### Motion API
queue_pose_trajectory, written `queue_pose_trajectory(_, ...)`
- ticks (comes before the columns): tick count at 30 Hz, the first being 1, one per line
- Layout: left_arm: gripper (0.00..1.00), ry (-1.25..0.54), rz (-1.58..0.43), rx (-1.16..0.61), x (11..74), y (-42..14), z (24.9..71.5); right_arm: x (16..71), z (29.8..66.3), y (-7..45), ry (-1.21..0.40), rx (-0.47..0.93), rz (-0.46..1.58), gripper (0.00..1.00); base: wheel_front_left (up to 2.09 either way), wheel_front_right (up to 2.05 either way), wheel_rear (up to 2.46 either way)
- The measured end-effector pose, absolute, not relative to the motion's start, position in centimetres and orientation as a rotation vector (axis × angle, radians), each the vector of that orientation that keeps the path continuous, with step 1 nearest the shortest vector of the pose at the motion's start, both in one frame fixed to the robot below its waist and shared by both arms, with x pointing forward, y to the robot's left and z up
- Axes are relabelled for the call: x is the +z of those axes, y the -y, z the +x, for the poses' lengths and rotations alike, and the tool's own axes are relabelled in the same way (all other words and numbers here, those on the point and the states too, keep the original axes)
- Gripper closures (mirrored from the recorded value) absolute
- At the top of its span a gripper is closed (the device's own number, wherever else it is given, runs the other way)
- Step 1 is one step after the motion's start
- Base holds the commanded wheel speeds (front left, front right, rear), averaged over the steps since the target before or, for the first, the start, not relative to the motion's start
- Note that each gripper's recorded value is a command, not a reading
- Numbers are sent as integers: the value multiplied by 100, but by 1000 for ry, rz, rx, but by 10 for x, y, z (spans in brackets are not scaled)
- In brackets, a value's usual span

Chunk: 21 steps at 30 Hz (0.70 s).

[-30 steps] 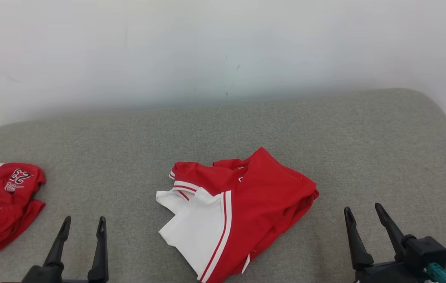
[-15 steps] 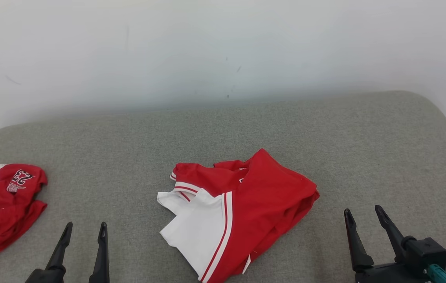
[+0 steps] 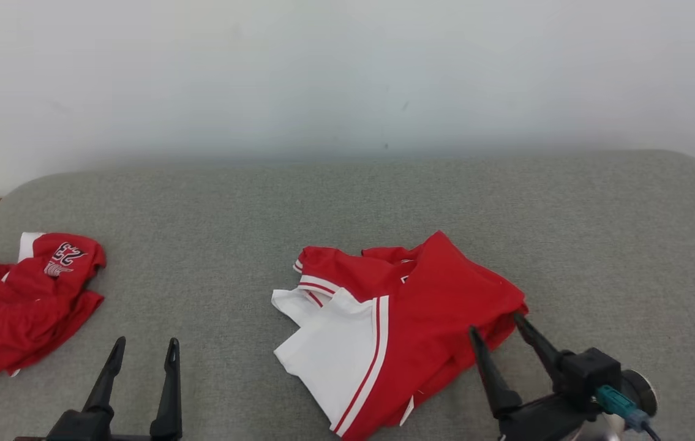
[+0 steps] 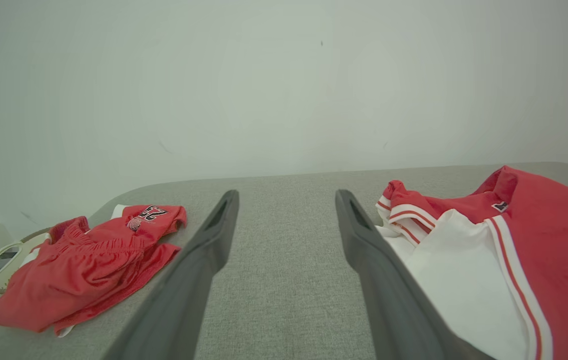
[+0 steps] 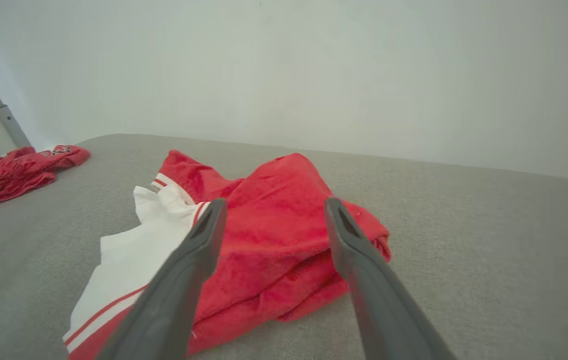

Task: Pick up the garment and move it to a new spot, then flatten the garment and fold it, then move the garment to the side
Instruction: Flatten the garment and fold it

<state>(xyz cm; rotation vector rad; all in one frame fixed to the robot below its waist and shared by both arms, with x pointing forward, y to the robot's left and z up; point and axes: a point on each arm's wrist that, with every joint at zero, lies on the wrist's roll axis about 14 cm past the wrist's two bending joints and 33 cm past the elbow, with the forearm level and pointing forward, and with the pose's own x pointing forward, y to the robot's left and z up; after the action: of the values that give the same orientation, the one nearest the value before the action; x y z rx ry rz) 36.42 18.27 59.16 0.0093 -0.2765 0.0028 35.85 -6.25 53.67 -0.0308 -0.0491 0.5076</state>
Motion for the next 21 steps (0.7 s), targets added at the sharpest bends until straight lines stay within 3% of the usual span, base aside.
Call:
queue_pose_trajectory(11, 0, 325, -37, 81, 601, -196, 367, 502, 372, -18, -61, 829, -133, 0, 0, 0, 0)
queue_pose_trajectory(21, 0, 289, -72, 204, 585, -226, 366, 431, 378, -81, -263, 1131, -326, 0, 0, 0, 0)
